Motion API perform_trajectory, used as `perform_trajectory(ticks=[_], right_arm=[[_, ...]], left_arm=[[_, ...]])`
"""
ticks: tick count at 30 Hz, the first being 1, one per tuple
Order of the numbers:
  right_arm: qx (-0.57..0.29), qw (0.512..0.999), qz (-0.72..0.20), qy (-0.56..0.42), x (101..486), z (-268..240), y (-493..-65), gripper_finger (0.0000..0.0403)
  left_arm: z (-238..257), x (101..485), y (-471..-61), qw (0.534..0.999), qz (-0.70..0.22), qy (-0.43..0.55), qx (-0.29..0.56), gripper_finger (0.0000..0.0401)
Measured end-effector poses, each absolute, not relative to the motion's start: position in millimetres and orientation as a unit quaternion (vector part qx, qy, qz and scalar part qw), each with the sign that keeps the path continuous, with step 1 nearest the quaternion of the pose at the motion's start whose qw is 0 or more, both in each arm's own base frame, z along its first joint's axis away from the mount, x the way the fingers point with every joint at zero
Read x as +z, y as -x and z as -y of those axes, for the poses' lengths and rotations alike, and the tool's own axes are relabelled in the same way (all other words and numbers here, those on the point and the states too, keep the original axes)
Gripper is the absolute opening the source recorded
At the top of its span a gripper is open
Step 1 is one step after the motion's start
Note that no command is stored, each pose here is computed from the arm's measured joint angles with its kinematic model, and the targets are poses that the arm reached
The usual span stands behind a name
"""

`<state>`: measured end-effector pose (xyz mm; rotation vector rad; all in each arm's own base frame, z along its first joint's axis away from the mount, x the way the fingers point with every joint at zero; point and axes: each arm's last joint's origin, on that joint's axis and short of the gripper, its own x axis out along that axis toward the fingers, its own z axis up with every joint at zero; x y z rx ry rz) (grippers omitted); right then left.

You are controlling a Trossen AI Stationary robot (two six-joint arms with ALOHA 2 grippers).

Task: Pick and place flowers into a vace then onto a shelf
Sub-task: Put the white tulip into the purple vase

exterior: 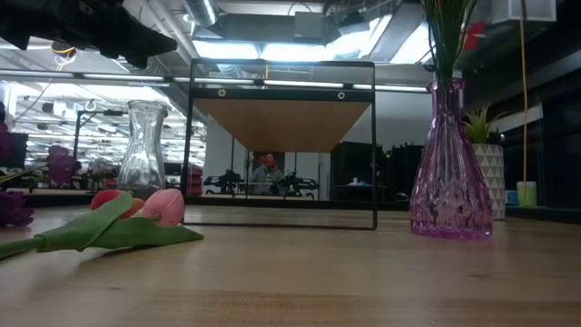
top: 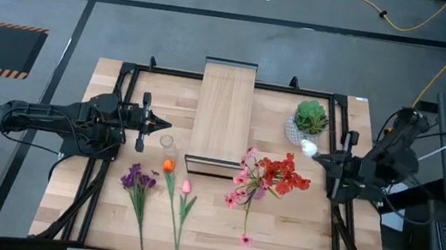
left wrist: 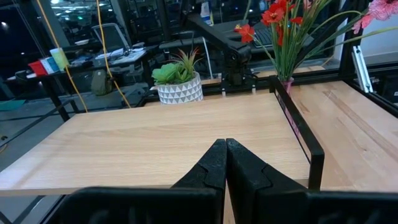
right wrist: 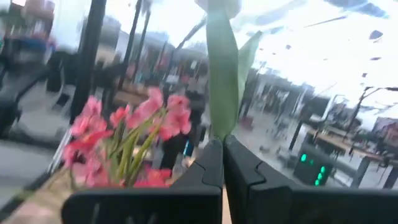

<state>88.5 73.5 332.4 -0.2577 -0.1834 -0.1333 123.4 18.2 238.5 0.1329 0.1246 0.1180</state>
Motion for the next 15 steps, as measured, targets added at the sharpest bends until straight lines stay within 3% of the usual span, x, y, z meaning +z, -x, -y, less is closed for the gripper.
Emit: perform_trajectory(ticks=[15], right_arm=[[0.009, 0.969, 0.224, 0.104, 272.4, -91.1, -96.6, 0.0000]], left_arm=[[-18.2, 238.5, -123.4, 0.994, -0.062, -0.066, 0.059, 0.0004]])
